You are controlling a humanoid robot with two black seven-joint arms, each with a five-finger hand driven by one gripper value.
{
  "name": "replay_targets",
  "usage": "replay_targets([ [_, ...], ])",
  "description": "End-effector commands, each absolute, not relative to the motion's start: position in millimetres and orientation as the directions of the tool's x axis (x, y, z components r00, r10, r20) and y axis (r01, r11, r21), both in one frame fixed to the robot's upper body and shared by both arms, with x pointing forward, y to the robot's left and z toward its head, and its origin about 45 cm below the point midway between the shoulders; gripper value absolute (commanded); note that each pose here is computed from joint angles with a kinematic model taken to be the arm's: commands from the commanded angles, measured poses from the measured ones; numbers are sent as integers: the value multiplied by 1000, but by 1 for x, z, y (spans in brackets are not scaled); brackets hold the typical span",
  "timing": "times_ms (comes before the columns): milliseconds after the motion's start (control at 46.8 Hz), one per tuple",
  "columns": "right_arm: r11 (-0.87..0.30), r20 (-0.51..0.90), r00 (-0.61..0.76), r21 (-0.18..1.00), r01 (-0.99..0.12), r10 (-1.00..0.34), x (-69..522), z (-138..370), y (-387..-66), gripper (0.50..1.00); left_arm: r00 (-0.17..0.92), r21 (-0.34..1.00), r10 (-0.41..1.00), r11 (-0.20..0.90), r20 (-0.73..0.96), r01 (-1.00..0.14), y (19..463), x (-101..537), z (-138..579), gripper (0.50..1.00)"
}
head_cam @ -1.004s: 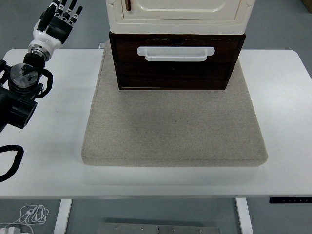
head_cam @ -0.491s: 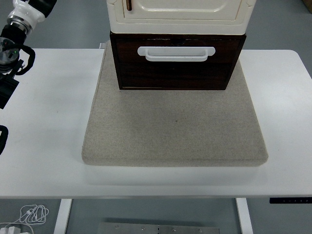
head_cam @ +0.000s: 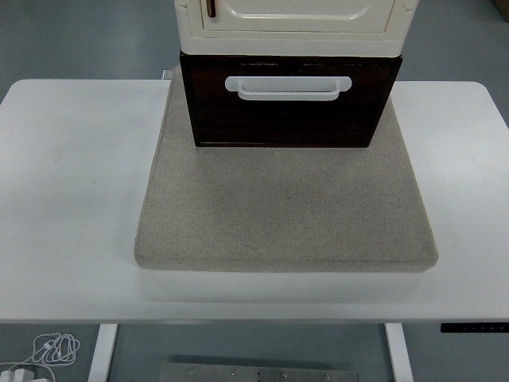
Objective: Open the drawer under the combination cabinet
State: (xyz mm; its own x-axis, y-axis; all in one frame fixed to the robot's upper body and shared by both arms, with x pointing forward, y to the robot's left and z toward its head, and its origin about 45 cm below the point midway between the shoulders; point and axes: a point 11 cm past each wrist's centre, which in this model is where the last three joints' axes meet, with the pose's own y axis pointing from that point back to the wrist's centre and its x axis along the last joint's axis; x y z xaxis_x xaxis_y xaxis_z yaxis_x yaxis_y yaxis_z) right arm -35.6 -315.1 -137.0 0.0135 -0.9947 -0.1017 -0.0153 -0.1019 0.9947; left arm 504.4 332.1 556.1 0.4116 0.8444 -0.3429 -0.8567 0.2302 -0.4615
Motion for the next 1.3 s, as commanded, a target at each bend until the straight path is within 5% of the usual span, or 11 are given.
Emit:
replay_targets([
  [0, -102, -101, 13, 995, -15, -995, -36, -137, -315, 926, 421, -489, 869, 257, -260, -833, 321, 493, 579, 1000],
  [235, -102, -101, 13, 995, -15, -995, -36, -137, -315, 926, 484, -545, 871, 364, -90, -755, 286, 463, 624, 1000],
  [577, -102, -101, 13, 995, -15, -995, -36, -137, -315, 926, 541, -414, 807, 588, 237, -695, 223, 433, 623, 1000],
  [983, -102, -101, 13, 995, -15, -995, -36, -137, -315, 926, 573, -166, 579, 773, 581, -613, 197, 378, 623, 1000],
  [1282, -102, -101, 13, 995, -15, -995, -36, -137, -315, 926, 629, 104, 390, 792, 672, -602, 193, 364, 593, 1000],
])
